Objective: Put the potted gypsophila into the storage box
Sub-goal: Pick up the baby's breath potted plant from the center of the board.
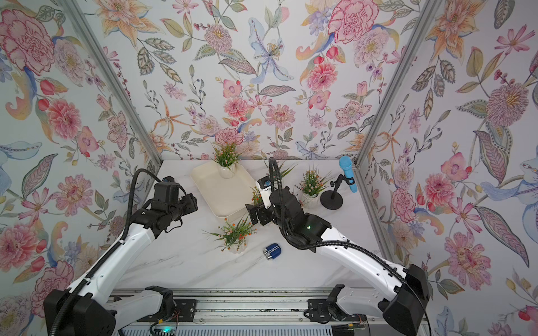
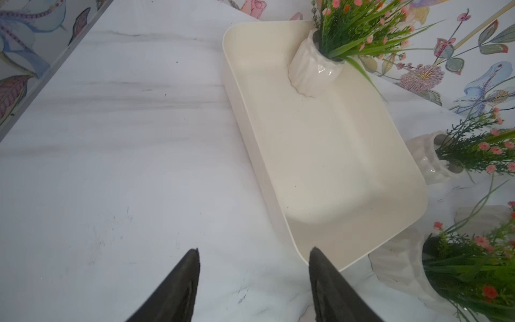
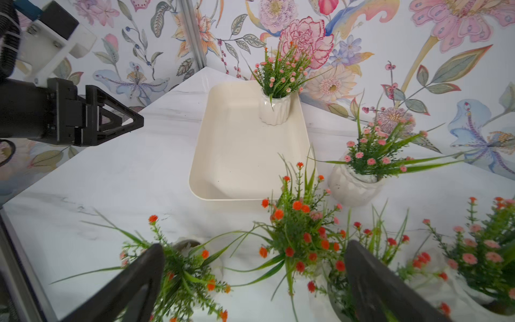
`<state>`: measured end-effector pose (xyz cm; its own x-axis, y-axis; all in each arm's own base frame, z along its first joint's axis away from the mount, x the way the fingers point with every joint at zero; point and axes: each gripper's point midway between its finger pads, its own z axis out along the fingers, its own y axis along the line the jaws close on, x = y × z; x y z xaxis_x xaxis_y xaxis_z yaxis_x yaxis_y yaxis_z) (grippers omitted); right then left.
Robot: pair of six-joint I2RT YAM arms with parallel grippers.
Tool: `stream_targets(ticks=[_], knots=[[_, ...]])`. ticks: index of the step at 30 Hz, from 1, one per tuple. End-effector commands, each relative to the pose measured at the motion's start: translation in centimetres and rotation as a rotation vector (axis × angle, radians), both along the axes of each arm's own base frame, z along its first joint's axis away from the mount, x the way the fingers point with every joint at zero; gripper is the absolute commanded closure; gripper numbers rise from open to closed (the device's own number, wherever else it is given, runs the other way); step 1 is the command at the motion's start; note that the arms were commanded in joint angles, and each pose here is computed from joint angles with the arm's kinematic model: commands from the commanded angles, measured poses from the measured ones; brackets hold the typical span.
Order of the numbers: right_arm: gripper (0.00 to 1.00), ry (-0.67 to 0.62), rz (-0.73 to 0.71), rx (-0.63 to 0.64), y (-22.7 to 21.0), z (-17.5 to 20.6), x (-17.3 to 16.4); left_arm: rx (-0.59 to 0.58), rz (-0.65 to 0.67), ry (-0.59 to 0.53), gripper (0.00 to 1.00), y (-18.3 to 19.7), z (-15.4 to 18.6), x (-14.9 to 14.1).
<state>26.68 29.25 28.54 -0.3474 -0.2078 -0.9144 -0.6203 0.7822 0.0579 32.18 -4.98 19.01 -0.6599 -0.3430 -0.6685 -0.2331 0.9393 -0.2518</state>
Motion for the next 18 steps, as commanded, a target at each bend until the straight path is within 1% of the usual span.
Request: stream_targets(ticks=[1,4,6,10,14,16,18], knots=[[0.0,0.037,-0.024,0.011,-0.6,-1.1,-2.1,0.002,0.028,0.137,0.36,0.6,-3.6,-5.1],[0.0,0.051,-0.006,0.021,-0.4,-1.8,-4.4,-0.035,0.016,0.167,0.36,-0.1,-5.3,-7.4],[0.0,0.057,0.0,0.019,-0.5,-2.3,-5.8,-0.052,-0.002,0.179,0.36,-1.0,-6.2,-8.3],[0.0,0.082,-0.017,0.015,-1.4,-4.0,-7.8,-0.115,-0.081,0.194,0.35,-4.3,-8.0,-9.0],[0.0,0.103,-0.034,0.015,-2.3,-5.4,-9.4,-0.147,-0.144,0.214,0.35,-8.0,-10.1,-9.5],[0.0,0.102,-0.043,0.023,-2.6,-5.5,-10.0,-0.178,-0.164,0.221,0.36,-9.6,-10.8,-9.7],[0.0,0.098,-0.045,0.025,-2.8,-5.5,-10.5,-0.225,-0.172,0.217,0.39,-11.1,-11.1,-10.0]])
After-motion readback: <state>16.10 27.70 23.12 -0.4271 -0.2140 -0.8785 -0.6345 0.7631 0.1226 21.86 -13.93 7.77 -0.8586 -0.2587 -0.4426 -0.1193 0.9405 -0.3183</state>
